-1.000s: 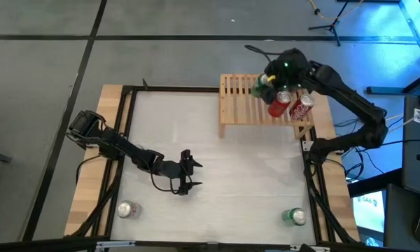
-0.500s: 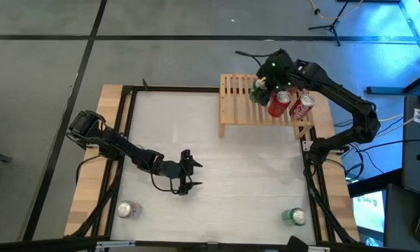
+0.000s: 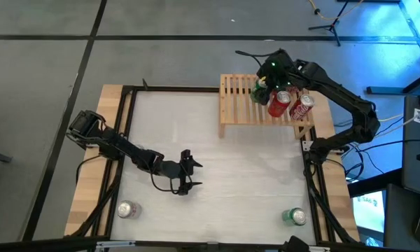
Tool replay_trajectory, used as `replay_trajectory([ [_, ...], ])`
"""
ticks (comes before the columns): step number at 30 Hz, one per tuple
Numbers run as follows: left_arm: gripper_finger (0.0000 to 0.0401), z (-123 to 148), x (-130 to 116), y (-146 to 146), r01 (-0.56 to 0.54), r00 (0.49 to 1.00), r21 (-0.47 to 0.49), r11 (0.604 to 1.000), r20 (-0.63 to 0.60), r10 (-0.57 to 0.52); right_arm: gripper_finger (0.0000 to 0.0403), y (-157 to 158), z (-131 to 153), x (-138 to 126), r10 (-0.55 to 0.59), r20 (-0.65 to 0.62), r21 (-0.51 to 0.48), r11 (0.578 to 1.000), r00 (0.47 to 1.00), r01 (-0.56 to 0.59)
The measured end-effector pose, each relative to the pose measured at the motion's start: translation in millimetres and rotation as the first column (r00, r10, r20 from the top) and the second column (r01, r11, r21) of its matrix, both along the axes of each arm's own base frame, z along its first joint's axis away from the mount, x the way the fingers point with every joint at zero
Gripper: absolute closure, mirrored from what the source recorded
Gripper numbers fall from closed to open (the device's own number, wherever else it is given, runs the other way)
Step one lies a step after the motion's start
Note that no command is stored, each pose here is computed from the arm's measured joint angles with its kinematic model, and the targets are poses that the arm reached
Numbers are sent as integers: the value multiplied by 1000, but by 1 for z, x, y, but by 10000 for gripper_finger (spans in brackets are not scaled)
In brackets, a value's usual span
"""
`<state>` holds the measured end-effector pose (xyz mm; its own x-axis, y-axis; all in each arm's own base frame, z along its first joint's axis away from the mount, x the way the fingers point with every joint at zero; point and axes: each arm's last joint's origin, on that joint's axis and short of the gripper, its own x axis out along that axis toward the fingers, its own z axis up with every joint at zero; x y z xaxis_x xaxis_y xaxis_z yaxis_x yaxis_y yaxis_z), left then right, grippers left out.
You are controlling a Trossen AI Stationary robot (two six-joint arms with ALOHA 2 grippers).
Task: Place canned beverage on shelf
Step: Put the top green soda can on the shelf, then put the green soda can on the shelf aligned with the other green soda can
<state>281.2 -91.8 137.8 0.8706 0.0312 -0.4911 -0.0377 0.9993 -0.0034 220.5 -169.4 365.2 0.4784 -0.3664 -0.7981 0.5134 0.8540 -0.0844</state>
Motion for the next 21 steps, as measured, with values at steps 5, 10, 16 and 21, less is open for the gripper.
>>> replay_trajectory([
  [5,67,0,0,0,0,1000,0,1000,0,0,10,0,0,0,1,0,0,1000,1000,-1],
  [10,67,0,0,0,0,1000,0,1000,0,0,16,4,5,-4,4,17,-10,1000,1000,-4],
  [16,67,0,0,0,0,1000,0,1000,0,0,18,19,23,-11,38,74,-39,999,997,-35],
  [21,67,0,0,0,-1,1000,0,1000,1,1,18,38,56,-8,97,176,-92,992,980,-82],
])
